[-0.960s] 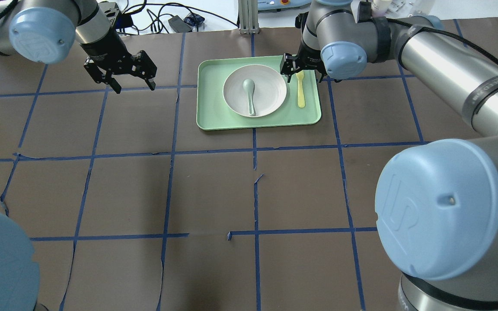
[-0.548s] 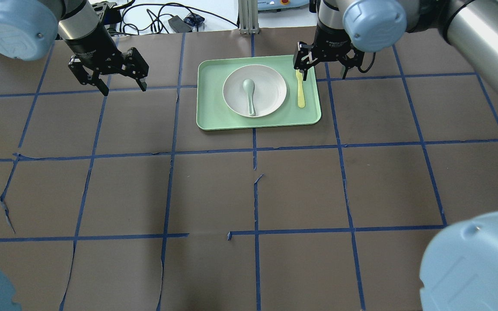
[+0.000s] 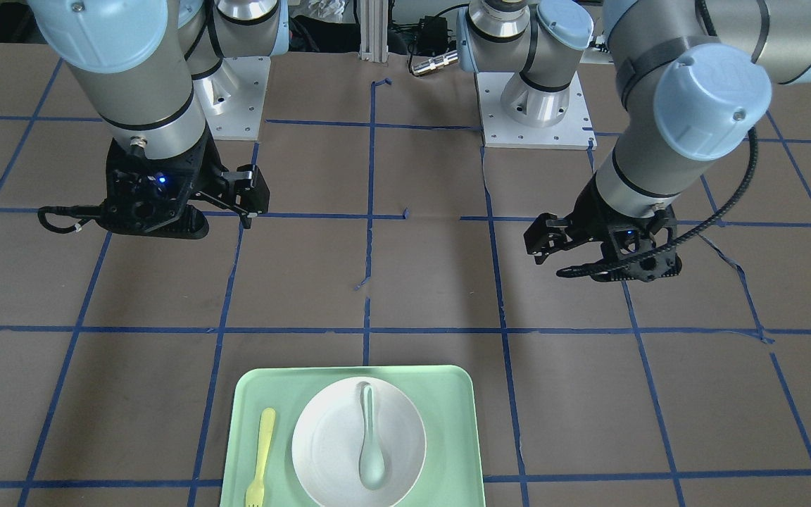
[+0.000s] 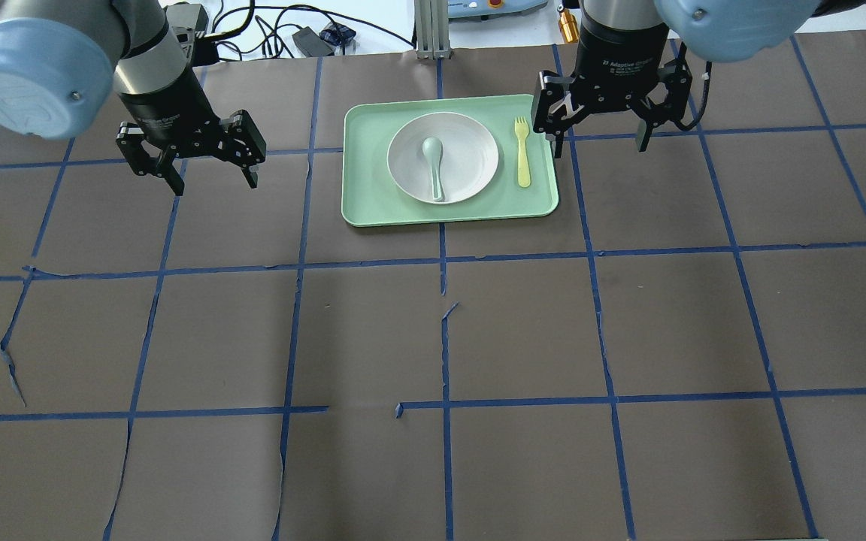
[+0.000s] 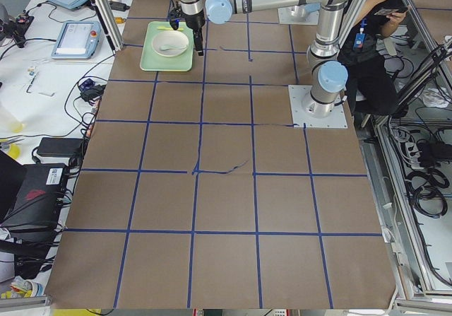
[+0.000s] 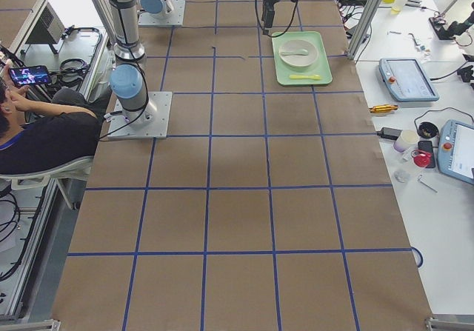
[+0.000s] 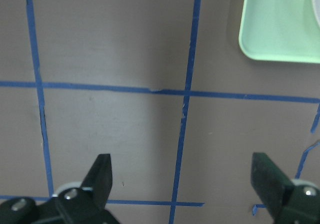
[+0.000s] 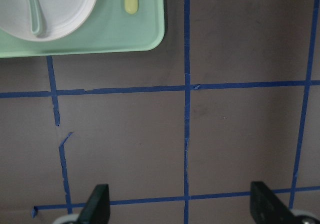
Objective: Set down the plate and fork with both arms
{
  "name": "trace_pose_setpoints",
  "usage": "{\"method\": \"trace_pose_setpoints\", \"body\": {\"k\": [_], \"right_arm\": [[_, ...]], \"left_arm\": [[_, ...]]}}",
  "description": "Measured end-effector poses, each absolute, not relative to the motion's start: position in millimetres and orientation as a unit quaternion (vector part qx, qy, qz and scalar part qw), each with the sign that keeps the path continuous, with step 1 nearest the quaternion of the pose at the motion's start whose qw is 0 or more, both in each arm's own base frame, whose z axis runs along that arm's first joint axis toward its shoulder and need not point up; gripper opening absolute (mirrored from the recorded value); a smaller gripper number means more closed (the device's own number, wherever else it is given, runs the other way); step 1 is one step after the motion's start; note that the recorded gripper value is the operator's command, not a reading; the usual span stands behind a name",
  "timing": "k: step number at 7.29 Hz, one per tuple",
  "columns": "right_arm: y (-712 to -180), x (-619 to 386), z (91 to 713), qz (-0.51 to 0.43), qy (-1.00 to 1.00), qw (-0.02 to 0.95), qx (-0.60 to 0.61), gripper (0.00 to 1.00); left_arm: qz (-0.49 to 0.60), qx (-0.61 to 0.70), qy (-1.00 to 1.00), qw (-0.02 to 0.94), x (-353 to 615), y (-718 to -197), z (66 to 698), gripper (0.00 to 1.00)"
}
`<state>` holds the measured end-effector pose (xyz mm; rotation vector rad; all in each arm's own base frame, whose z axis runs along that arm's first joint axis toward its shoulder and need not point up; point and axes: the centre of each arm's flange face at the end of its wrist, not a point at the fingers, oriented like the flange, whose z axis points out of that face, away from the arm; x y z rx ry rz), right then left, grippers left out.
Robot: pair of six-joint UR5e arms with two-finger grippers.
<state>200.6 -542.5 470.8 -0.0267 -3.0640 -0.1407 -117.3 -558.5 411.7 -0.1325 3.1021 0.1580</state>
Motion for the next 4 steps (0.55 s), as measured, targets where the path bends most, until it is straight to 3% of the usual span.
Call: {"method": "trace_pose_setpoints", "body": {"k": [4], "right_arm": [[-528,202,473,-0.049,-0.998,0.035,-0.005,1.0]], "left_arm": [[0.048,-0.025,0.998,0.022,-137,-537,433,1.0]]}}
